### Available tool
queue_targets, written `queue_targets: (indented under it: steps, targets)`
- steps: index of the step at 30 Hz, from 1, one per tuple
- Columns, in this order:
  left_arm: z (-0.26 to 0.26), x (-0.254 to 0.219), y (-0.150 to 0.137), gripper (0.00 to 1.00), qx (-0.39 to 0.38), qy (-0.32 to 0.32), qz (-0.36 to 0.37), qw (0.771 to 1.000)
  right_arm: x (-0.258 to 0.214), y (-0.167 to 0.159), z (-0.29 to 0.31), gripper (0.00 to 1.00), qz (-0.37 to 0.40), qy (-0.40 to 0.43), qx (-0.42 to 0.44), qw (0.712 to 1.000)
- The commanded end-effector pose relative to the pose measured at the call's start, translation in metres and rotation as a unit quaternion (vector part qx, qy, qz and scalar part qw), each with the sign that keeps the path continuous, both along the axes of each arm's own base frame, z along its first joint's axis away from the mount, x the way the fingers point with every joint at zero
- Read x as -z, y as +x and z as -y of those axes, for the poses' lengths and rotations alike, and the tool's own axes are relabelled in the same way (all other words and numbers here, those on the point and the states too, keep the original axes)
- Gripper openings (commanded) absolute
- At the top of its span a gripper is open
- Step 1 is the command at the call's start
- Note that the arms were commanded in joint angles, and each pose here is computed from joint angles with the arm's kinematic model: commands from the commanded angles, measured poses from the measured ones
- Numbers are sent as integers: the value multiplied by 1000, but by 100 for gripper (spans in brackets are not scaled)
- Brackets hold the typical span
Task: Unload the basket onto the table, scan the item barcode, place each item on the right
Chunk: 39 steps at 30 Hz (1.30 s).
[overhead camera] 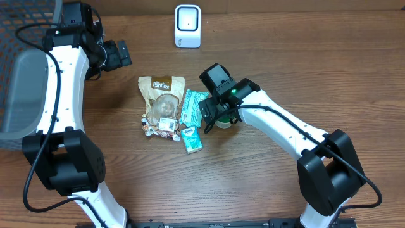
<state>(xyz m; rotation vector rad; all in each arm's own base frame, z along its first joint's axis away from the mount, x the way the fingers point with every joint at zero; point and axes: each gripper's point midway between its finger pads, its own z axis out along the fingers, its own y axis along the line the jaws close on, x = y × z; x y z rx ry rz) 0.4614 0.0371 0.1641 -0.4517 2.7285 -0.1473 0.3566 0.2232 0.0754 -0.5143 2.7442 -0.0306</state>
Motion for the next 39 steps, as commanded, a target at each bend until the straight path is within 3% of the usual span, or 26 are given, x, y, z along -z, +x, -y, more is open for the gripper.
queue_targets:
  steps: [1, 39]
  targets:
    - [5, -11, 2, 100, 13, -1, 13, 1000, -6, 1, 2, 100, 3, 4, -3, 1000]
    - [6, -11, 2, 100, 14, -1, 13, 1000, 9, -3, 0, 100, -1, 15, -7, 1000]
